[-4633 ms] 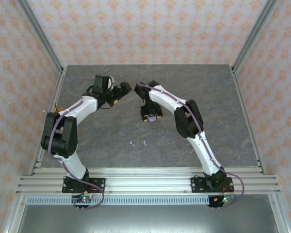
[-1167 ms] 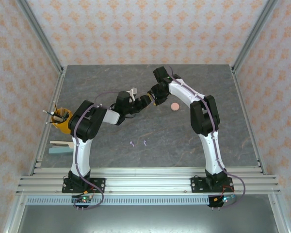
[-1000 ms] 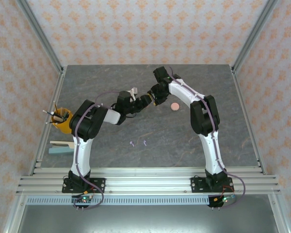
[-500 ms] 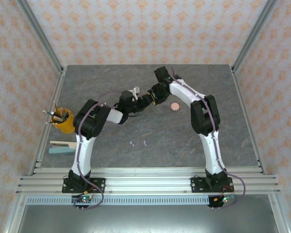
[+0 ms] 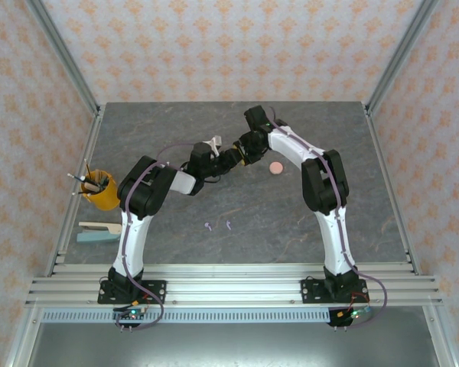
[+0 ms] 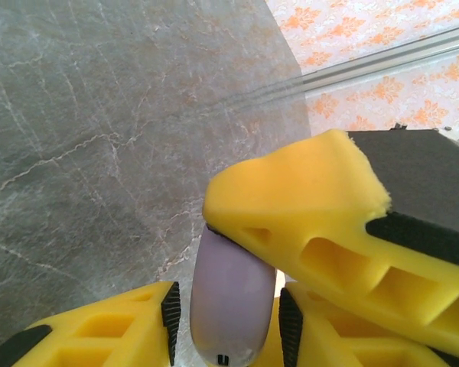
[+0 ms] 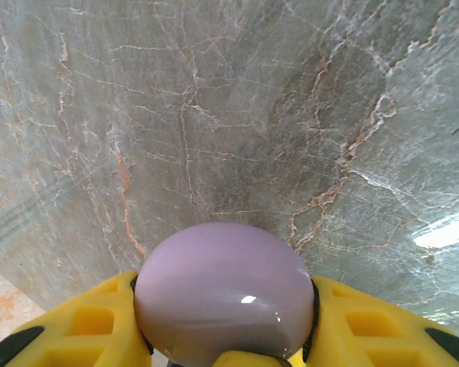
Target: Insert the wireless bluetooth earbuds into the charging case
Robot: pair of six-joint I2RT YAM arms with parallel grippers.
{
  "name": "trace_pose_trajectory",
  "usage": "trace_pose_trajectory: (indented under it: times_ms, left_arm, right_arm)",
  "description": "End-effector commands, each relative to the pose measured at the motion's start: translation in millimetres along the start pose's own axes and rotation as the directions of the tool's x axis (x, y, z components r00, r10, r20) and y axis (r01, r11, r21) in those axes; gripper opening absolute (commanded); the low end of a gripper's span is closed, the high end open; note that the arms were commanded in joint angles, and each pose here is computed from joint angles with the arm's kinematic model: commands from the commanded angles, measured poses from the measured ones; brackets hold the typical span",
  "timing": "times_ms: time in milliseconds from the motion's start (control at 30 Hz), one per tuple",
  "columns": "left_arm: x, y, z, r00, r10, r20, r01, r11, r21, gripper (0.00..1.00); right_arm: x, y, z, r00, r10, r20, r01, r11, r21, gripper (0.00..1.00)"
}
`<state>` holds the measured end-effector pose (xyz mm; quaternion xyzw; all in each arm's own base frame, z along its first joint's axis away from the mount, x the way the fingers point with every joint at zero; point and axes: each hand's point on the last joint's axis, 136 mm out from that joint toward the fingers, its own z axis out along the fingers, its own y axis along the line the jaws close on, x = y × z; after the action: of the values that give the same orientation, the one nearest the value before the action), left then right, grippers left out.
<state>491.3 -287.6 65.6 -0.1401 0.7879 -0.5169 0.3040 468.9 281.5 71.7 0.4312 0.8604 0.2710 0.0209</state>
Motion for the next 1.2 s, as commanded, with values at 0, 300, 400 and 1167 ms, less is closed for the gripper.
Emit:
trace_pose_trajectory:
  times_ms: [0, 300, 400, 1167]
  left_arm:
    - [-25.2, -11.0, 4.9, 0.996, 0.013, 0.091, -0.016, 0.999, 0.031, 0.38]
    - [-26.5, -14.0, 3.8, 0.996, 0.018, 0.093, -0.021, 0.999, 0.031, 0.25]
    - [-25.5, -14.5, 2.2, 0.996, 0.023, 0.088, -0.025, 0.999, 0.024, 0.22]
    - [-9.5, -85.9, -63.7, 0.959, 0.232, -0.165, -0.228, 0.973, 0.039, 0.07]
  right_arm:
    - [18.4, -6.5, -16.4, 0.999, -0.007, -0.037, 0.008, 1.0, 0.02, 0.43]
    - [18.0, -2.3, -24.2, 0.999, -0.016, -0.035, 0.017, 1.0, 0.004, 0.47]
    - [13.9, 7.8, -35.6, 0.999, -0.032, -0.021, 0.031, 0.999, -0.026, 0.6]
    - [-8.7, 21.1, -155.5, 0.781, -0.571, 0.251, 0.624, 0.711, -0.324, 0.7]
